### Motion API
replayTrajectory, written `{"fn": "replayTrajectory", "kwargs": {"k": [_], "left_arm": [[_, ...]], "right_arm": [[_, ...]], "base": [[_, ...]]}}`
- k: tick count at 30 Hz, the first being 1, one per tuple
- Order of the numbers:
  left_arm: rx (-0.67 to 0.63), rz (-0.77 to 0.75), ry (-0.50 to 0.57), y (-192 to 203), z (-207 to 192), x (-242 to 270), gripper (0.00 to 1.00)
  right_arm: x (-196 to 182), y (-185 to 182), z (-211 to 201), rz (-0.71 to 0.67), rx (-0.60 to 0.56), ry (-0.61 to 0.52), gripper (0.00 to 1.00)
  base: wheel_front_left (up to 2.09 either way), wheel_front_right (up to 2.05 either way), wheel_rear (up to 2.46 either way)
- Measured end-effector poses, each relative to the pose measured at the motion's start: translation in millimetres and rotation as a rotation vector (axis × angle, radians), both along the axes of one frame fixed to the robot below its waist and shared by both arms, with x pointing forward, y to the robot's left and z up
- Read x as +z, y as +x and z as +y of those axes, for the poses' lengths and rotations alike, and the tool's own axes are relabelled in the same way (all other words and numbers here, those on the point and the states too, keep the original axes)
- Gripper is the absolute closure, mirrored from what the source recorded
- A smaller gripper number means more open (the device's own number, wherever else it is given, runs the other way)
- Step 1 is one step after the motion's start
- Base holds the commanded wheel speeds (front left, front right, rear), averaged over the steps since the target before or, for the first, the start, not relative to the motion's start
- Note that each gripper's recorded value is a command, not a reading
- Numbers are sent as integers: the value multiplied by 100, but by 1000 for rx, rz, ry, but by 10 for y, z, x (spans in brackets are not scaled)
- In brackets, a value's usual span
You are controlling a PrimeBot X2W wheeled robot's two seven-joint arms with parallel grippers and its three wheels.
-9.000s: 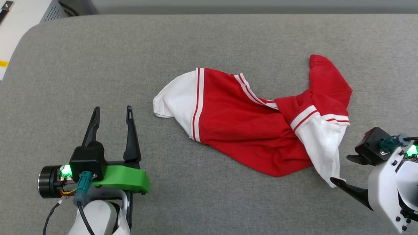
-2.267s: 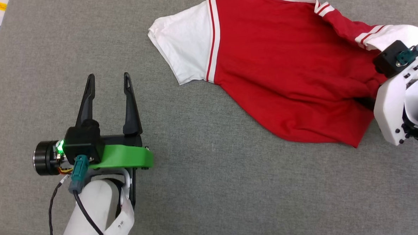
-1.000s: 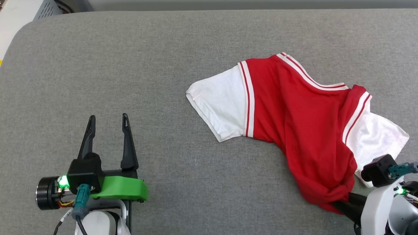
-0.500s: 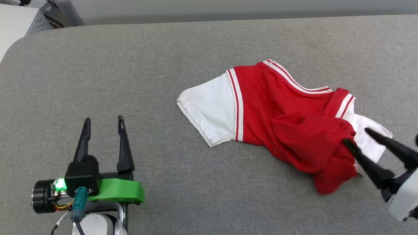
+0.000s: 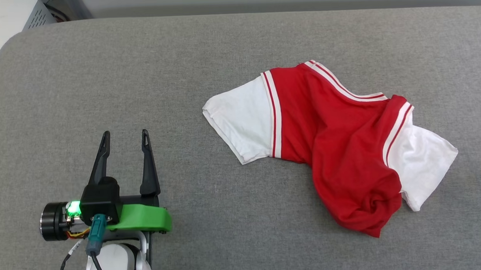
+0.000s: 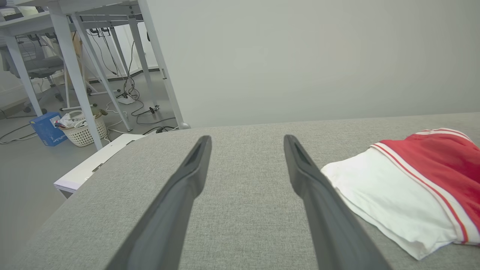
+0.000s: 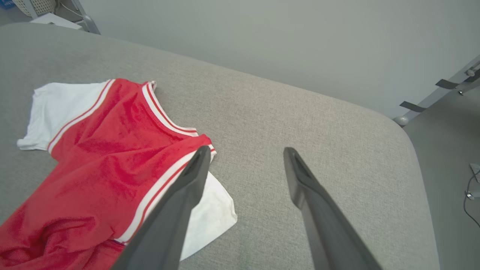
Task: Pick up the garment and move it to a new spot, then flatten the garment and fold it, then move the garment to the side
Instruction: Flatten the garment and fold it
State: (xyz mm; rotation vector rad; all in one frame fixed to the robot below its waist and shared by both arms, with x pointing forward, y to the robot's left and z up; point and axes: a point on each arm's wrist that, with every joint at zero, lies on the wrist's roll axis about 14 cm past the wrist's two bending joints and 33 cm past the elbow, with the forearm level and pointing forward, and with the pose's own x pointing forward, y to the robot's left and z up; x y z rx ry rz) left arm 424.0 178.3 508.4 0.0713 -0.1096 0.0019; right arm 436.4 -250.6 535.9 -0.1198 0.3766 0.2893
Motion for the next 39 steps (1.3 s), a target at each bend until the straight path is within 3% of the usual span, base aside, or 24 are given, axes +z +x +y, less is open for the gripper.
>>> {"fn": "replayTrajectory", "kwargs": {"k": [3,9,19,26,27,28,34,39], "left_arm": [[2,12,-2,19,2,-49,0],[6,24,0,92,9,-110,0],[17,51,5,206,54,-241,0],[38,70,12,219,137,-309,0],[42,70,12,221,148,-307,0],[43,70,12,222,152,-308,0],[23,45,29,266,175,-210,0],[-39,-32,43,442,138,73,0]], "right_arm": [[-301,9,-120,180,-5,-70,0],[-919,-154,-56,521,35,-109,0],[-1506,10,118,676,53,-127,0],[-1806,-86,113,746,65,-154,0],[-1801,-78,127,728,65,-139,71],[-1789,-68,131,710,65,-133,100],[-1485,122,200,487,55,-51,100],[-1001,250,-7,305,11,-45,100]], "base": [[0,0,0],[0,0,0],[0,0,0],[0,0,0],[0,0,0],[0,0,0],[0,0,0],[0,0,0]]}}
